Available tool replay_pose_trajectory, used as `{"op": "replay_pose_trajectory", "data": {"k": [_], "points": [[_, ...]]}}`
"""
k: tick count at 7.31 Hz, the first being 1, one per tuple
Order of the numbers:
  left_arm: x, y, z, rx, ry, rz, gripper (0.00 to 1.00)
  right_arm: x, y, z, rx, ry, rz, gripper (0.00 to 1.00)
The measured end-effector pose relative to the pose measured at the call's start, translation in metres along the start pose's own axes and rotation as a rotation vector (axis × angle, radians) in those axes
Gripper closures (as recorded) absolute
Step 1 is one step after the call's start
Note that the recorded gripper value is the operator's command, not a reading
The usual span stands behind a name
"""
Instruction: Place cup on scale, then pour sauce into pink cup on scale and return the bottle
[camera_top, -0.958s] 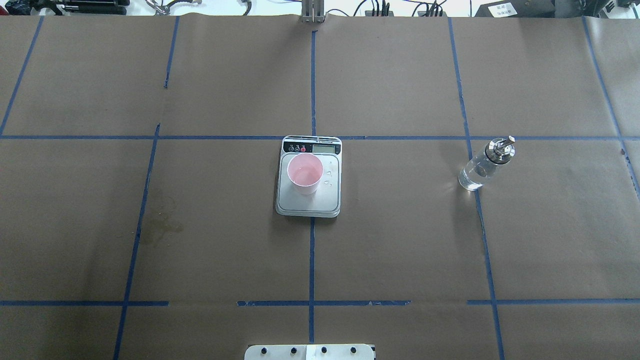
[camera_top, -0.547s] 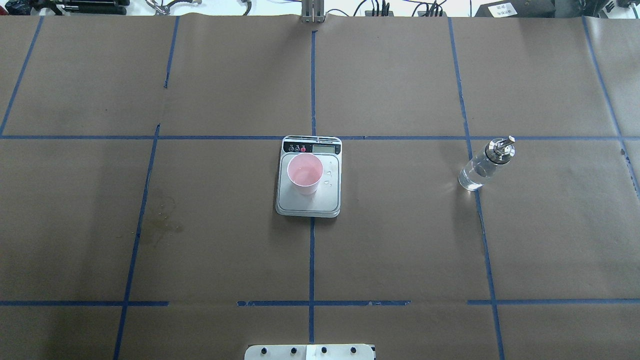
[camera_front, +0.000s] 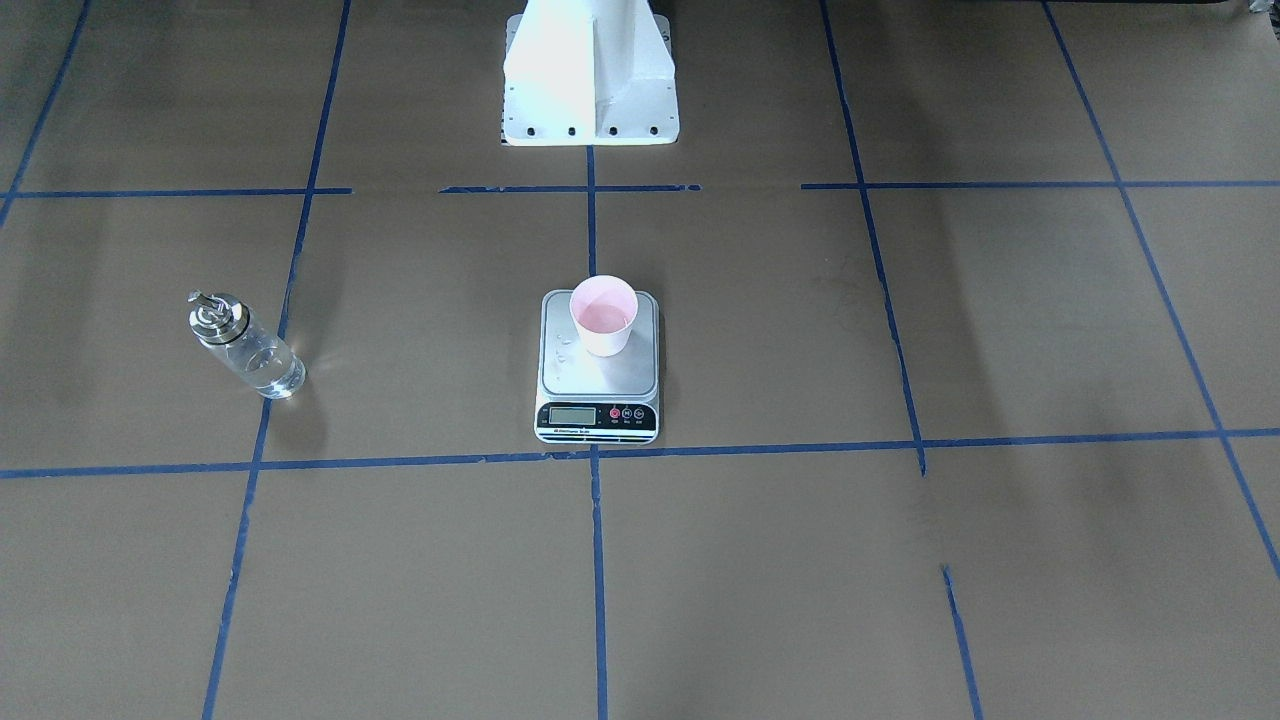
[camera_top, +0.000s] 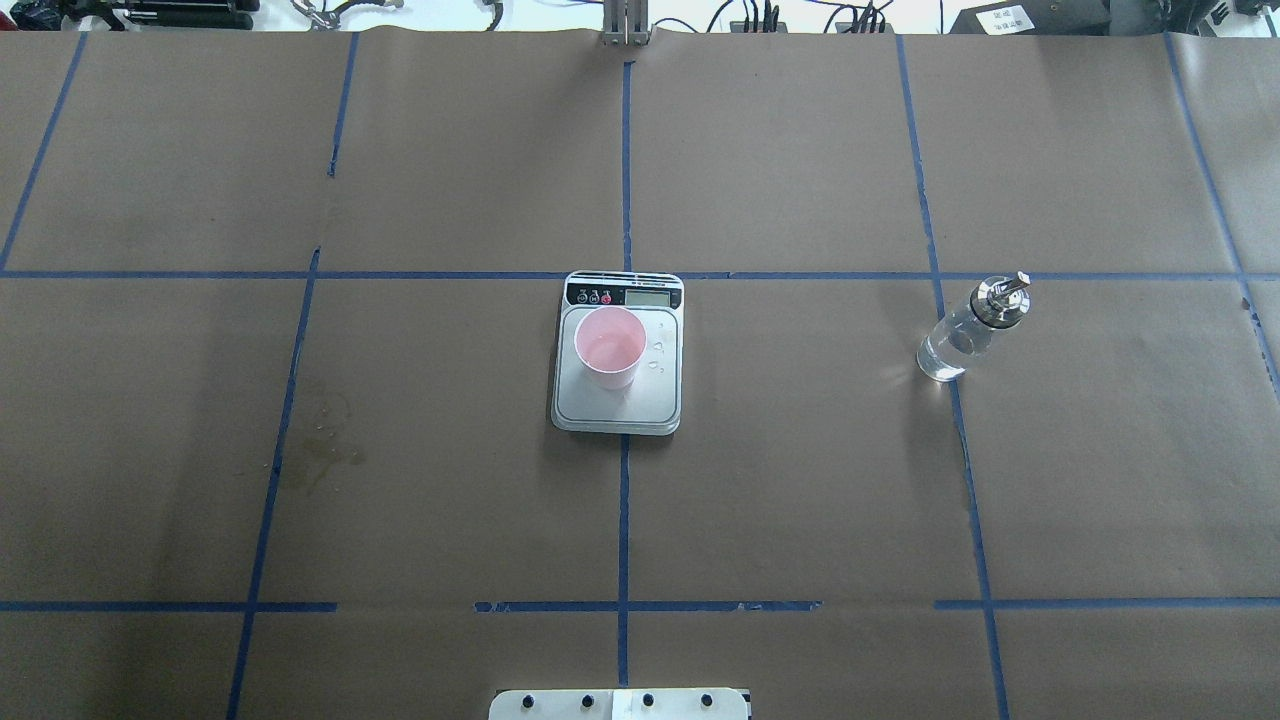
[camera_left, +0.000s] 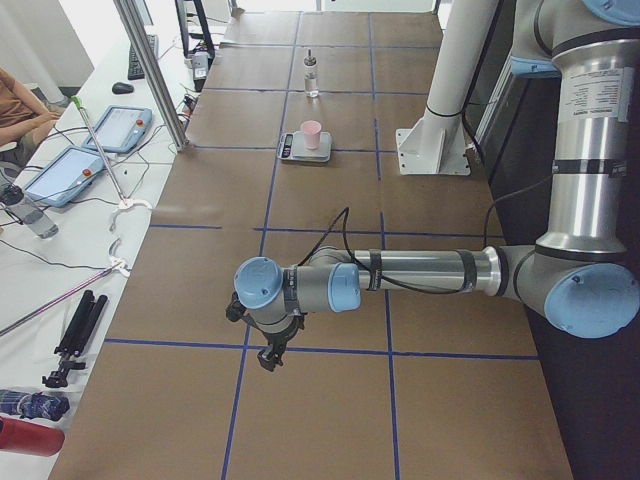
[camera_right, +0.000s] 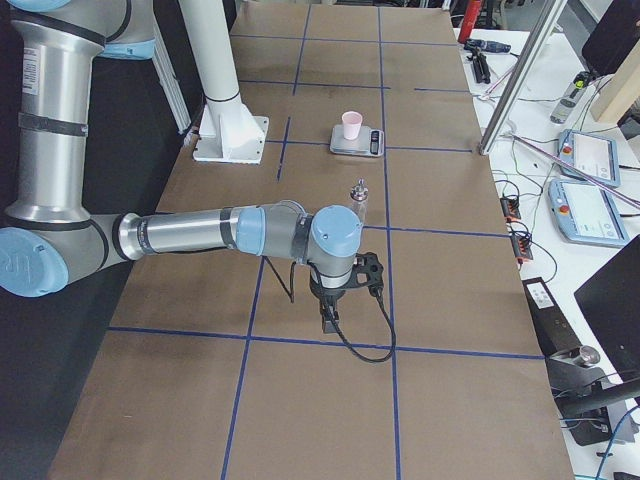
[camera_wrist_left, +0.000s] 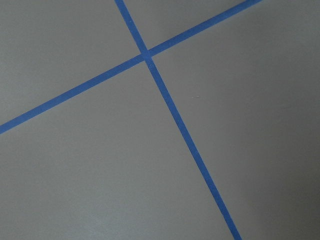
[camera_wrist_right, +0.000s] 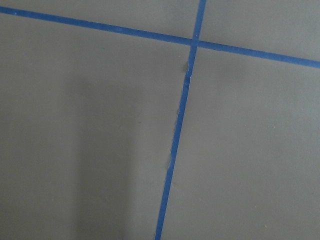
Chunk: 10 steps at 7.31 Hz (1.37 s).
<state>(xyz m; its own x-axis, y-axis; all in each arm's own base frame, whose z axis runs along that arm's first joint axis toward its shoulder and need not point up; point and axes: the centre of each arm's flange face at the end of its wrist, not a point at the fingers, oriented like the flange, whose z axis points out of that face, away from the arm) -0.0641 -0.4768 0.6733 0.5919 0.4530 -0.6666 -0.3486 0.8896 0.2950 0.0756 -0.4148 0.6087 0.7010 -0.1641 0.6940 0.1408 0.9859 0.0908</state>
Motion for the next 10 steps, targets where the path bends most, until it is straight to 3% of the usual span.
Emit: {"op": "replay_pose_trajectory", "data": {"k": [3,4,8,10], "points": [[0.000,-0.001,-0.004,0.013,-0.008,0.003,0.00,0.023,-0.011,0.020,0.096,0.019,0.055,0.00],[0.000,-0.001,-0.005,0.015,-0.009,0.004,0.00,0.025,-0.011,0.022,0.107,0.018,0.072,0.00],[-0.003,-0.001,-0.013,0.035,-0.018,-0.026,0.00,0.031,-0.010,0.029,0.105,0.017,0.122,0.00],[-0.003,-0.004,-0.020,0.075,-0.038,-0.058,0.00,0.031,-0.011,0.029,0.107,0.013,0.142,0.00]]}}
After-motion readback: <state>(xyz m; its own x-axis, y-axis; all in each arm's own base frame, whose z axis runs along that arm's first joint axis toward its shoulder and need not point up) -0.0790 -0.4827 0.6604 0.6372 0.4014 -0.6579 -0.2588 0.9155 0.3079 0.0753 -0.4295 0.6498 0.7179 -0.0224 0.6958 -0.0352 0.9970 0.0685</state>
